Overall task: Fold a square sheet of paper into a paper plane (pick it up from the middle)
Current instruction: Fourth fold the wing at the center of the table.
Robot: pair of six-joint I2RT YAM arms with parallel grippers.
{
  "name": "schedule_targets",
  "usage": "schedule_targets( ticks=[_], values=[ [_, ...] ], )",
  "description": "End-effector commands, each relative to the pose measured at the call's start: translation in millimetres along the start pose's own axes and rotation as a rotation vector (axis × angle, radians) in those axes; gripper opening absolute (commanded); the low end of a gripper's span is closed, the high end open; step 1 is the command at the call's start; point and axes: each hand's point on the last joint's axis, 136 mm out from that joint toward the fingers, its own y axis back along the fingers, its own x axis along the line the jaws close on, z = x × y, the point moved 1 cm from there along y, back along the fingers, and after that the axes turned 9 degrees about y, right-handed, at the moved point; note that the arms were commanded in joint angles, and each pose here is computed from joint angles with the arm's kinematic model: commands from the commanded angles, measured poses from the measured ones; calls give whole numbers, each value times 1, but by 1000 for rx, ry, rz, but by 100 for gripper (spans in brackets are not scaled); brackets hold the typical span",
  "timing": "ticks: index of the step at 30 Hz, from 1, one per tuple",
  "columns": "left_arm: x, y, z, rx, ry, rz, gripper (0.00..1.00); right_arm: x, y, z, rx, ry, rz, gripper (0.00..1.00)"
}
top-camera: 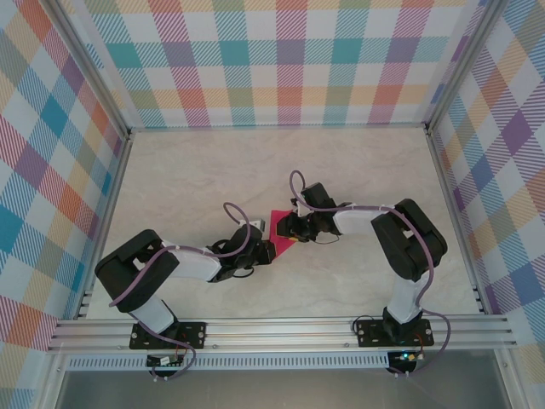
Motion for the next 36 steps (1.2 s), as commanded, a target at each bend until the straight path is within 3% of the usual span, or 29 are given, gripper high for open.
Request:
schedule_targets(
  ticks=[1,17,25,36],
  values=[
    [14,-2,-2,17,38,42,12,-5,-5,1,14,17,-10,41],
    [1,36,23,-54,78,34,38,-32,-13,-8,68,-33,-146,40],
    [3,57,37,-130,90,38,42,-46,-16,-14,111,-45,-276,42],
    [-9,46,29,-73,107,-45,40,-62,-20,-19,162,-79,-433,44]
  ],
)
